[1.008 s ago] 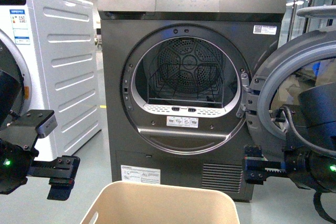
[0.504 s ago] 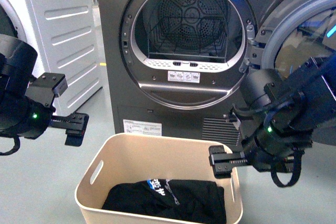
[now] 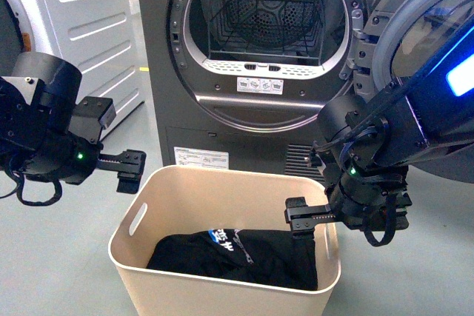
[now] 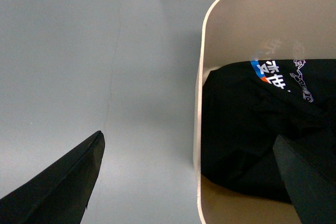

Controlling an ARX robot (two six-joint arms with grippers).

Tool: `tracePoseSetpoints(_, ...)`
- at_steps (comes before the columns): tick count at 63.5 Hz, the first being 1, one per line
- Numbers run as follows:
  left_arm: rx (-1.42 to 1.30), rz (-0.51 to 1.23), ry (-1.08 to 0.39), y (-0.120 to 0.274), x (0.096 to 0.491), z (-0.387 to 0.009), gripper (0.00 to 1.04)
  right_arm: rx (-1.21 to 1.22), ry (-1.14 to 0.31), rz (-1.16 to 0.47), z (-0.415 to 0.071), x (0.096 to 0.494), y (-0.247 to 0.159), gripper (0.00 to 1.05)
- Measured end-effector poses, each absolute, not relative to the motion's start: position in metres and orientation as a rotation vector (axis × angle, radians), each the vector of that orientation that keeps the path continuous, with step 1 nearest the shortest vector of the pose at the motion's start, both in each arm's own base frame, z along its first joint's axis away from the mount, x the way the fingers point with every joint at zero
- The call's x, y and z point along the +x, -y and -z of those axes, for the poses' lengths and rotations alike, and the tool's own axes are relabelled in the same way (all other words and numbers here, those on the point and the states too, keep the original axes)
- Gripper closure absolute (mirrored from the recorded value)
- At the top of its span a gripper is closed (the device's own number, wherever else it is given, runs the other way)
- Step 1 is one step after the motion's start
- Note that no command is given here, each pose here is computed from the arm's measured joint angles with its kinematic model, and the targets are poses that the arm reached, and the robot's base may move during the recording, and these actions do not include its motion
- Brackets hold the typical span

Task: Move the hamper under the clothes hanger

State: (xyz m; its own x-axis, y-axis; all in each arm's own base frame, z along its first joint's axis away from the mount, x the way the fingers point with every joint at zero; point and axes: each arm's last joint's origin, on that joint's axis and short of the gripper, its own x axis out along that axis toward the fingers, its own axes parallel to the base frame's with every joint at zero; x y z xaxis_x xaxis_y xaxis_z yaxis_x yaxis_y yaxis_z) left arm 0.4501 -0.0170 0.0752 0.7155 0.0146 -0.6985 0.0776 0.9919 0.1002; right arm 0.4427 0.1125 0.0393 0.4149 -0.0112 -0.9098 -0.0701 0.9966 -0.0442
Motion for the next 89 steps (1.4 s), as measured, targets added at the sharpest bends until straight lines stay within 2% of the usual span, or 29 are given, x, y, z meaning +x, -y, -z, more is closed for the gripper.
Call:
tracePoseSetpoints(48,0.095,0.053,-0.831,0.024,0.472,-0.018,0.07,-0.050,-1.162,0.005,-0.018,0.479,-0.124,0.08)
tracePoseSetpoints(73,0.080,0.053,-0.857,0.026,0.473,-0.005,0.07,-0.076,-1.191,0.018,-0.002,0.476,-0.130,0.08)
tracePoseSetpoints(78,0.076,0.052,-0.855,0.026,0.473,-0.005,0.07,-0.076,-1.190,0.019,-0.002,0.475,-0.131,0.18)
tracePoseSetpoints(81,0.076,0.051,-0.854,0.026,0.473,-0.005,0.10,-0.079,-1.193,0.019,-0.002,0.475,-0.131,0.27)
tracePoseSetpoints(86,0.070,0.045,-0.852,0.027,0.473,-0.005,0.28,-0.089,-1.197,0.026,-0.002,0.474,-0.132,0.45)
tracePoseSetpoints(89,0.067,0.044,-0.852,0.027,0.473,-0.005,0.35,-0.094,-1.198,0.032,-0.001,0.474,-0.132,0.52)
